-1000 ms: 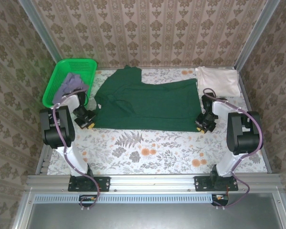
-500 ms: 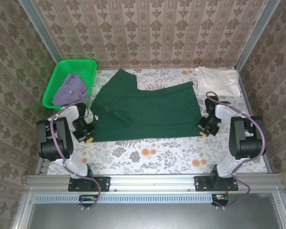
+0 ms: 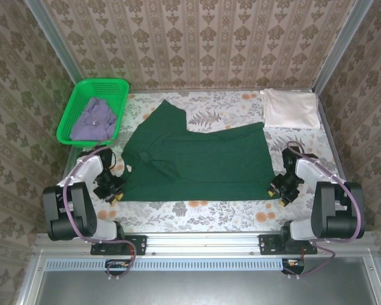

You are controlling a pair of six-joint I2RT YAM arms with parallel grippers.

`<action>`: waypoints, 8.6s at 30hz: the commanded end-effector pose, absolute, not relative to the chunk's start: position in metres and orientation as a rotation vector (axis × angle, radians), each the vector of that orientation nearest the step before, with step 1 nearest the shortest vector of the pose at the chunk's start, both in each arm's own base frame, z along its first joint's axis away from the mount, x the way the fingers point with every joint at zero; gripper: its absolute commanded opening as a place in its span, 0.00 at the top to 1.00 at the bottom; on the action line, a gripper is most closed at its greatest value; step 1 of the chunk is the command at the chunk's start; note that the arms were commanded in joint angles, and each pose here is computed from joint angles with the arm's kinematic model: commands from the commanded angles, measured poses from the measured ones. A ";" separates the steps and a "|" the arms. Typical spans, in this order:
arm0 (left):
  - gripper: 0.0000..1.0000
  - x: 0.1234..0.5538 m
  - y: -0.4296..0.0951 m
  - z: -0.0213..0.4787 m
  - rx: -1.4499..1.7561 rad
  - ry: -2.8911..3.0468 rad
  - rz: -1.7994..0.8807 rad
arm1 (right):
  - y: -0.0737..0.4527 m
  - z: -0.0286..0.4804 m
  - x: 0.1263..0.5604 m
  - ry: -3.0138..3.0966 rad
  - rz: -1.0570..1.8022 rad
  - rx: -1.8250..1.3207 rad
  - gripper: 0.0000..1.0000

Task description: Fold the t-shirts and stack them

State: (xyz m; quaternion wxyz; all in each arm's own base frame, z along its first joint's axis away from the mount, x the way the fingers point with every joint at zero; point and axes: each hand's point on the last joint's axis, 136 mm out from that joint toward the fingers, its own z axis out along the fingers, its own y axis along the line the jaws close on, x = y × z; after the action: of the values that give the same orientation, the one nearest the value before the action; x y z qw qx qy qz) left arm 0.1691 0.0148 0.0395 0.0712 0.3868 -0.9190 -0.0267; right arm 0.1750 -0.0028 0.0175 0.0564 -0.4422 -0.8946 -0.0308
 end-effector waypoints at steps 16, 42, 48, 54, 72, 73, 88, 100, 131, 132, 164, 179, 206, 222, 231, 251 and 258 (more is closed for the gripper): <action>0.67 0.261 -0.076 0.091 0.578 -3.097 0.298 | 0.218 0.117 0.352 -3.340 -1.045 -0.238 0.55; 0.66 0.228 -0.059 0.020 0.479 -2.877 0.099 | 0.395 0.040 0.367 -3.014 -0.942 0.416 0.63; 0.65 0.225 -0.058 0.017 0.464 -2.863 0.092 | 0.400 0.034 0.366 -3.008 -0.919 0.425 0.62; 0.65 0.223 -0.057 0.015 0.459 -2.857 0.082 | 0.407 0.031 0.367 -3.002 -0.913 0.433 0.63; 0.64 0.217 -0.053 0.011 0.470 -2.845 0.046 | 0.412 0.025 0.367 -2.991 -0.903 0.440 0.83; 0.64 0.217 -0.052 0.011 0.469 -2.843 0.038 | 0.412 0.026 0.368 -2.991 -0.906 0.437 0.84; 0.64 0.215 -0.045 0.007 0.476 -2.840 -0.026 | 0.410 0.050 0.377 -3.038 -0.998 0.404 1.00; 0.63 0.217 -0.041 0.003 0.481 -2.848 -0.061 | 0.384 0.058 0.393 -3.120 -1.039 0.273 1.00; 0.51 0.254 -0.040 0.038 0.492 -2.951 -0.060 | 0.280 0.095 0.398 -3.276 -0.908 -0.207 0.50; 0.49 0.261 -0.041 0.047 0.495 -2.975 -0.048 | 0.267 0.099 0.398 -3.282 -0.901 -0.267 0.50; 0.55 0.186 -0.060 -0.003 0.443 -2.853 -0.109 | 0.062 0.005 0.166 -2.820 -0.211 -1.047 0.66; 0.52 0.158 -0.045 0.011 0.511 -2.788 -0.216 | 0.082 0.017 0.130 -2.654 -0.323 -1.103 0.69; 0.15 0.465 -0.123 0.170 0.560 -3.379 0.343 | 0.053 0.116 0.435 -3.347 -0.554 -1.366 0.38; 0.21 0.636 -0.146 0.102 0.586 -3.605 0.705 | 0.045 0.112 0.462 -3.413 -0.520 -1.323 0.38; 0.25 0.672 -0.135 0.080 0.545 -3.766 0.609 | 0.057 0.099 0.484 -3.395 -0.585 -1.250 0.38; 0.41 0.650 -0.133 0.033 0.493 -3.626 0.570 | 0.063 0.082 0.508 -3.328 -0.659 -1.289 0.39; 0.46 0.652 -0.144 0.026 0.477 -3.611 0.649 | 0.065 0.079 0.513 -3.318 -0.670 -1.291 0.39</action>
State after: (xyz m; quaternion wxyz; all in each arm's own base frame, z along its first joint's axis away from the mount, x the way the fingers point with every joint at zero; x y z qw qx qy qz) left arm 0.6539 -0.1404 0.0474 -0.2918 0.1244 -0.9350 0.1586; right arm 0.5047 0.0646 0.0745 -0.2372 -0.3389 -0.8947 -0.1683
